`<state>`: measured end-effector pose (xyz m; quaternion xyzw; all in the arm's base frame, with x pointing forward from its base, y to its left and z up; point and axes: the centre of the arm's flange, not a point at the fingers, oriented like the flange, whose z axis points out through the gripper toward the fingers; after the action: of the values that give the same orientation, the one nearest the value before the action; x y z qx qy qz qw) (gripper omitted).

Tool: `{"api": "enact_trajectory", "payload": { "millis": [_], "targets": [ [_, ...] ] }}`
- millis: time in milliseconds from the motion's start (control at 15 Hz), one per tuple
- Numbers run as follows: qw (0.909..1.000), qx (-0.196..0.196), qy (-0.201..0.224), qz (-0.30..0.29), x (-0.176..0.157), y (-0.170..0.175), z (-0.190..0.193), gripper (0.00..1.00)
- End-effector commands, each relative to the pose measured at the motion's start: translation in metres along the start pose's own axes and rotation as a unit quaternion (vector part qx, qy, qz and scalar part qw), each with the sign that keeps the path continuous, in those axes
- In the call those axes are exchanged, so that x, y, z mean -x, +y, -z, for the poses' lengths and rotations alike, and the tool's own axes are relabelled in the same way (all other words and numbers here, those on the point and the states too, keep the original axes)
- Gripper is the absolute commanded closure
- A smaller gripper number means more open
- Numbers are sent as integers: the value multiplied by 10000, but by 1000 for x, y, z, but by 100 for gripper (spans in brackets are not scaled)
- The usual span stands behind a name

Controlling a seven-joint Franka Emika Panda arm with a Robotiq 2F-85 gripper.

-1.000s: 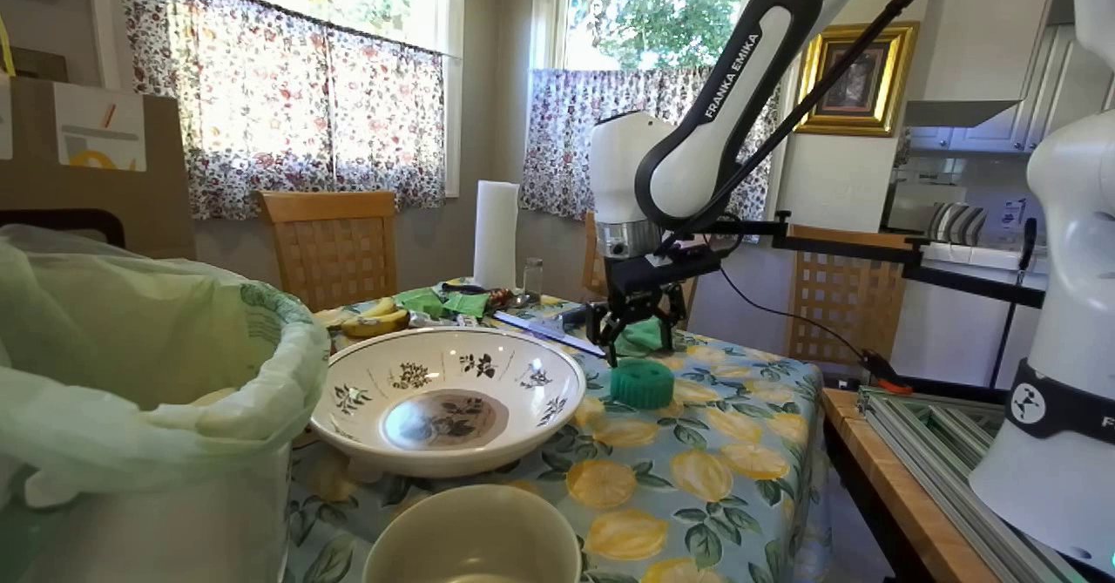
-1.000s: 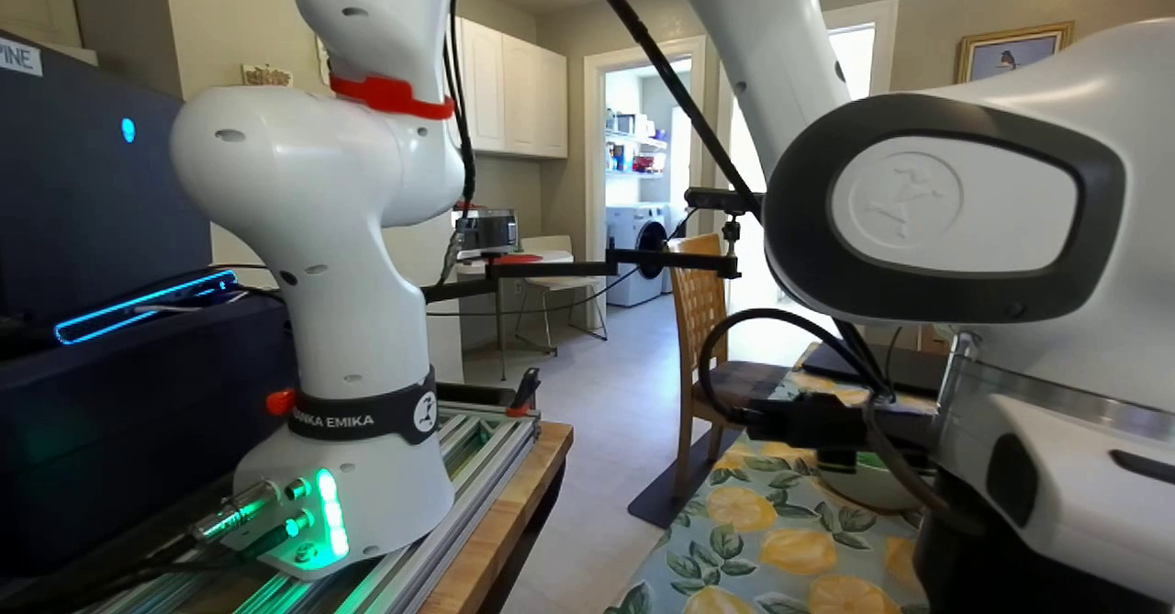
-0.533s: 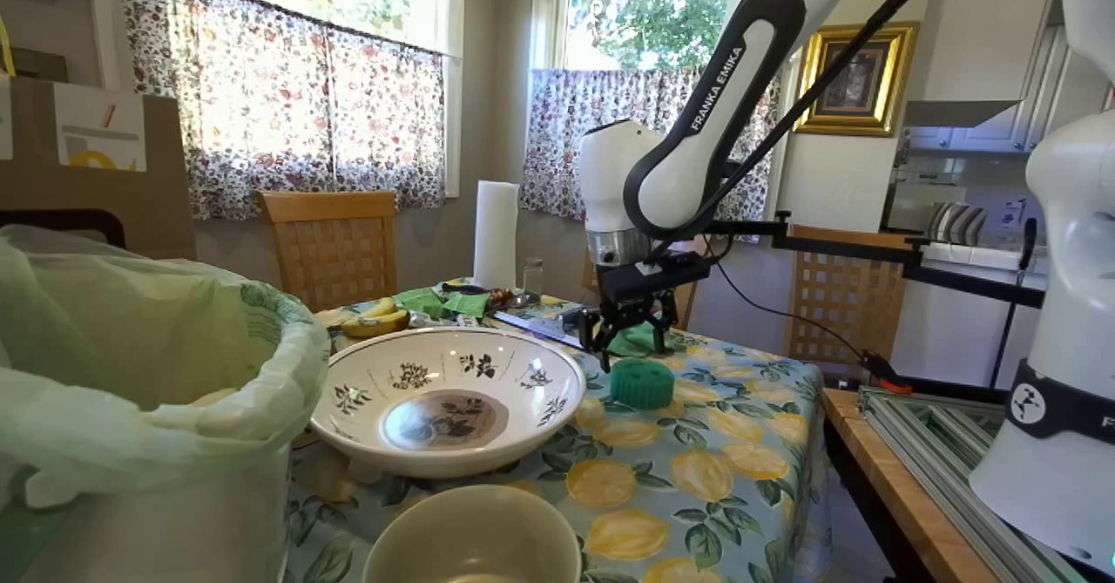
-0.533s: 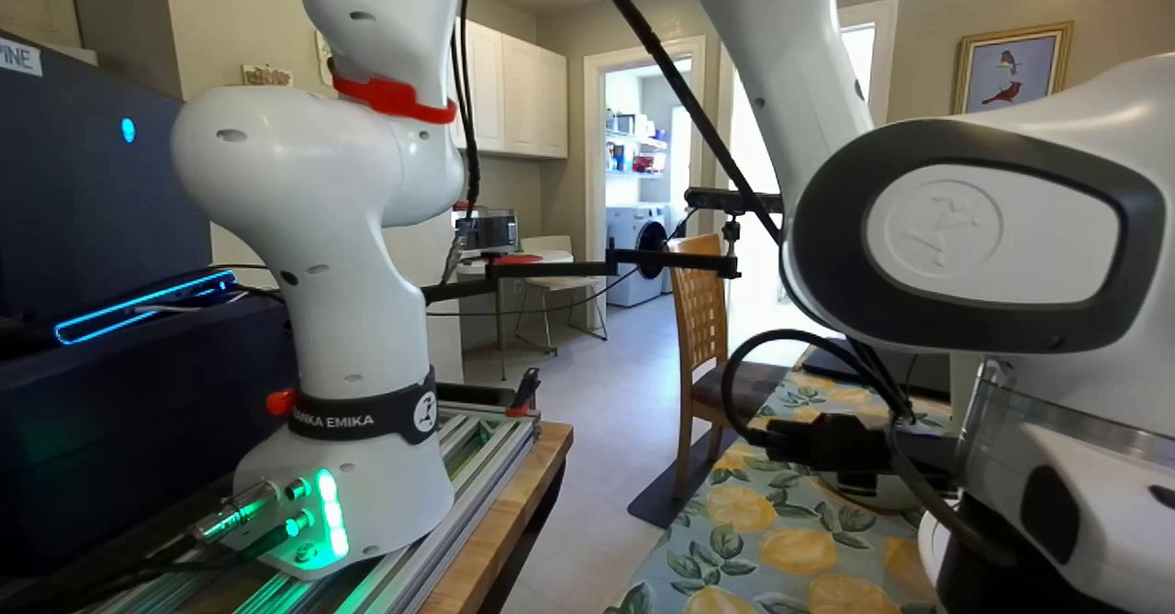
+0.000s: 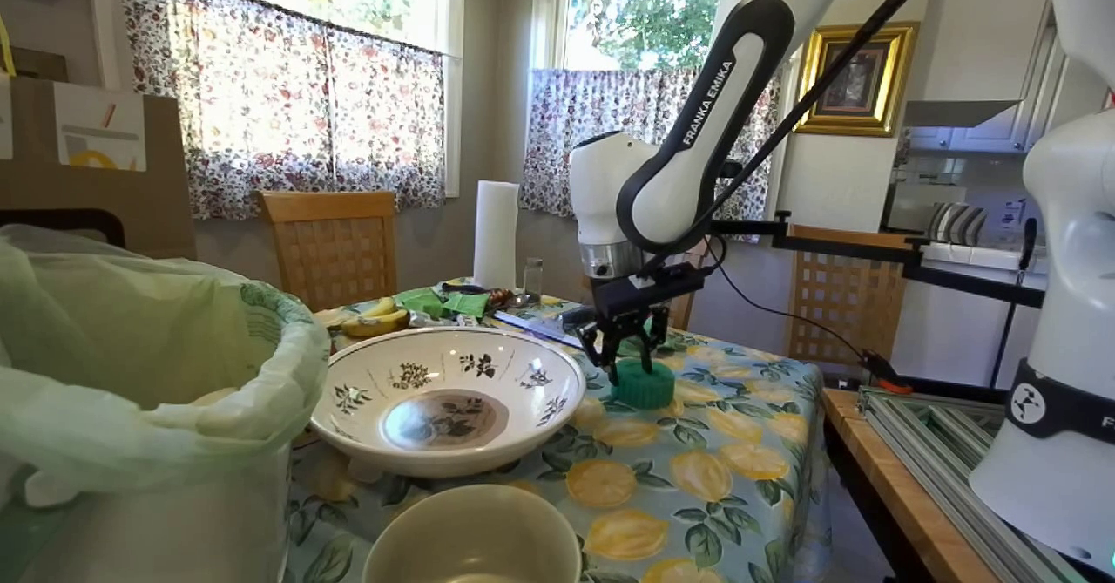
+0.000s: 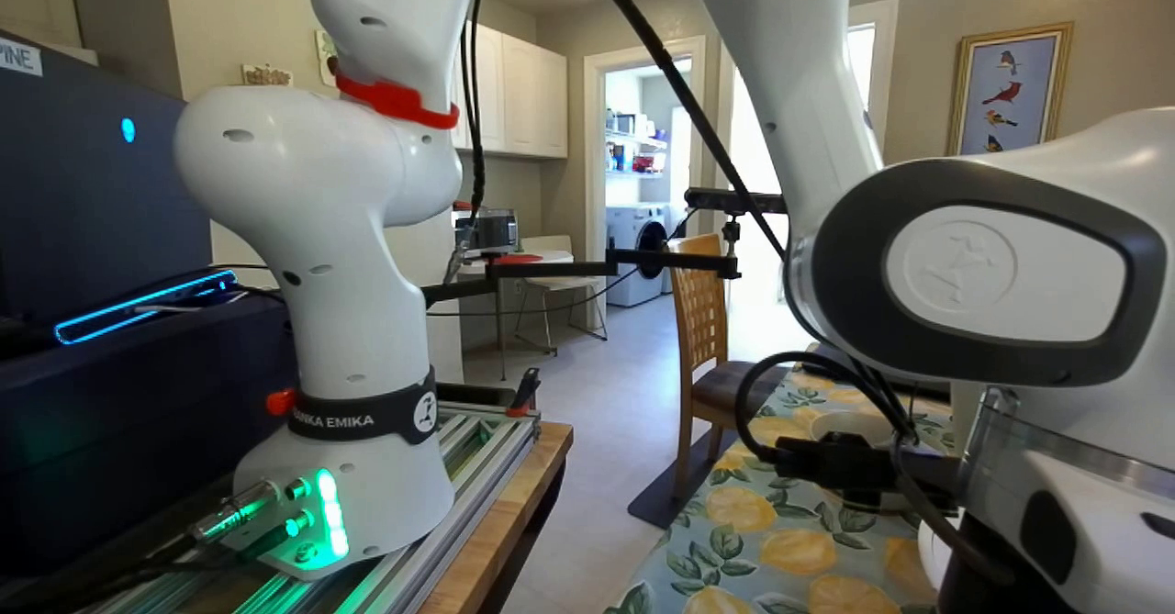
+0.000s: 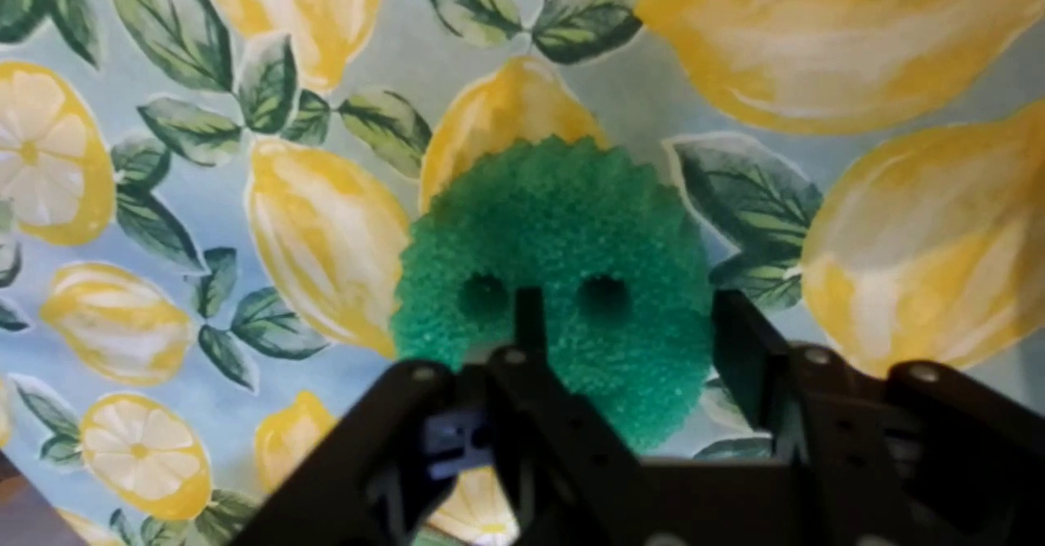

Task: Use the green sponge to wipe the white object

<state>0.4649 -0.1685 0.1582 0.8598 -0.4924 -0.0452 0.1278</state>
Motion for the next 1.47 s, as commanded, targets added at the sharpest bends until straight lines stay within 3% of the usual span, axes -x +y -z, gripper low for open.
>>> {"api": "enact_trajectory", "payload": {
  "millis": [0, 200, 267, 333, 467, 800, 1133, 1400],
  "targets": [
    [9999, 37, 34, -106, -4, -11, -3, 75],
    [9999, 35, 46, -105, -4, -13, -1, 97],
    [9999, 40, 46, -122, -4, -13, -2, 99],
    [9999, 44, 44, -140, -5, -13, -2, 95],
    [9998, 59, 28, -175, -6, -11, -3, 99],
    [9995, 50, 30, -299, -11, -2, 9, 98],
    [9988, 27, -17, -481, -10, 14, 42, 98],
    [9993, -89, -79, -352, 11, 19, 82, 98]
  ]
}}
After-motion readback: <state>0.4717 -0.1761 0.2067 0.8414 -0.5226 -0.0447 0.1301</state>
